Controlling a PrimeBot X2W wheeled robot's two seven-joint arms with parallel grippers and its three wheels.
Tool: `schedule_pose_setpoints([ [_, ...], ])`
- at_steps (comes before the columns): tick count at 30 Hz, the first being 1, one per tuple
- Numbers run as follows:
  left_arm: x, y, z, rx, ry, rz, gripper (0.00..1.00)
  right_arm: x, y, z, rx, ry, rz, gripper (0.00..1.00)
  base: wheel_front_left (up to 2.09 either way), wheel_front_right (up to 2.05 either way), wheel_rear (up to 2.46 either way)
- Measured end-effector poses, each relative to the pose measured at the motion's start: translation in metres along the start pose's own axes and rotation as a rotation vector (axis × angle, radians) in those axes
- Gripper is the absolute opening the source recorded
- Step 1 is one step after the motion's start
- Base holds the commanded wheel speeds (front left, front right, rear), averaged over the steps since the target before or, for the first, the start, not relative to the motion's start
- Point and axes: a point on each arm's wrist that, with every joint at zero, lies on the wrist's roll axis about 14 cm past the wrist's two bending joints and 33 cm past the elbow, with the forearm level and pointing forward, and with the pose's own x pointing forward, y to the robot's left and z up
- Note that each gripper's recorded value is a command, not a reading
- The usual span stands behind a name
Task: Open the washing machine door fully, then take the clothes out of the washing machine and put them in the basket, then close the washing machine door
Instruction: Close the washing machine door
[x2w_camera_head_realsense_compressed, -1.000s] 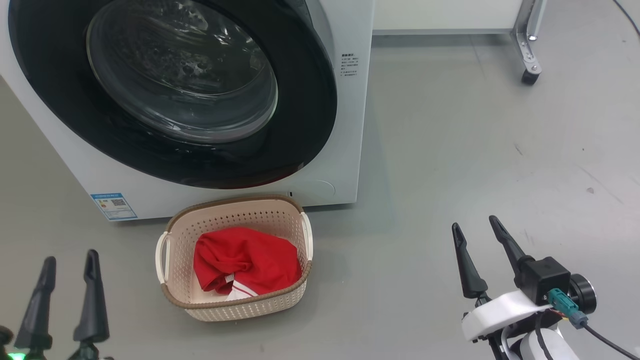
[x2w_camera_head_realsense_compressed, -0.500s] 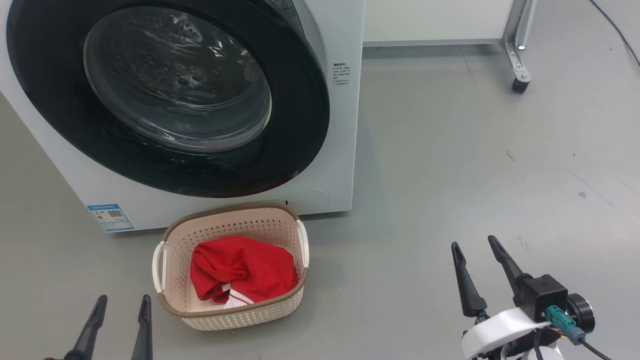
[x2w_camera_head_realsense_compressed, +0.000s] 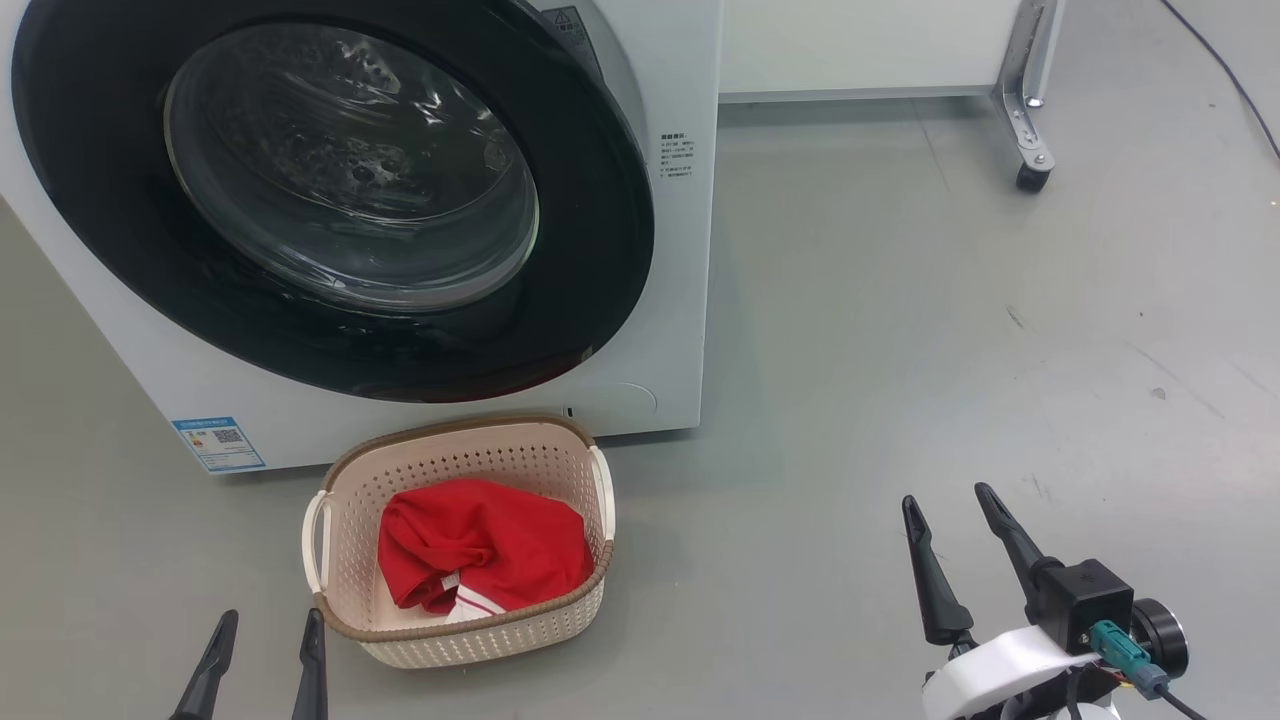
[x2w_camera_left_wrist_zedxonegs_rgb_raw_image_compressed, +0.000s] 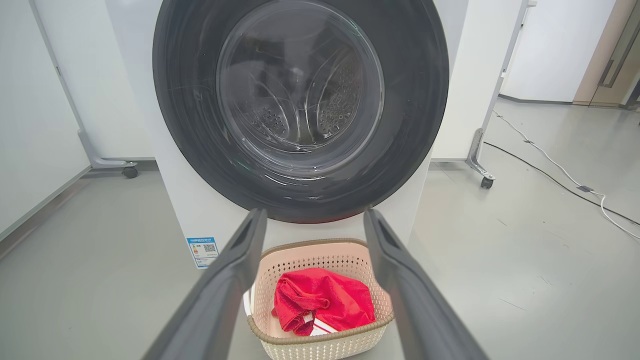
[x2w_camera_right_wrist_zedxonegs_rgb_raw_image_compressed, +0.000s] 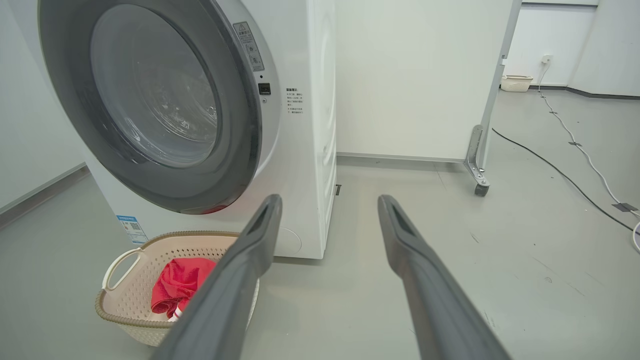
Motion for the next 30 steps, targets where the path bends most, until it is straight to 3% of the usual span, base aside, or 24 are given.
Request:
schedule_pose_setpoints([
  [23,-0.0018,0.0020,-0.0071,0.019,0.012,0.016,1.00,-0.0003,-0.0015,0.0021,0.002,-0.007,-0.007,1.00,0.00,0.00,0.00],
  [24,-0.0018,0.0021,-0.0072,0.019,0.011,0.017,1.00,-0.0003,-0.0018,0.0021,0.002,-0.007,-0.007,0.91,0.00,0.00,0.00],
  [26,-0.0017,0.0023,-0.0076,0.019,0.013,0.017,1.00,-0.0001,-0.0020,0.0018,0.003,-0.006,-0.008,0.15,0.00,0.00,0.00],
  [27,-0.0018,0.0024,-0.0078,0.020,0.014,0.018,1.00,0.0000,-0.0021,0.0017,0.003,-0.006,-0.008,0.00,0.00,0.00,0.00],
  [30,-0.0020,0.0029,-0.0093,0.024,0.018,0.019,1.00,0.0004,-0.0023,0.0013,0.003,-0.004,-0.009,0.00,0.00,0.00,0.00],
])
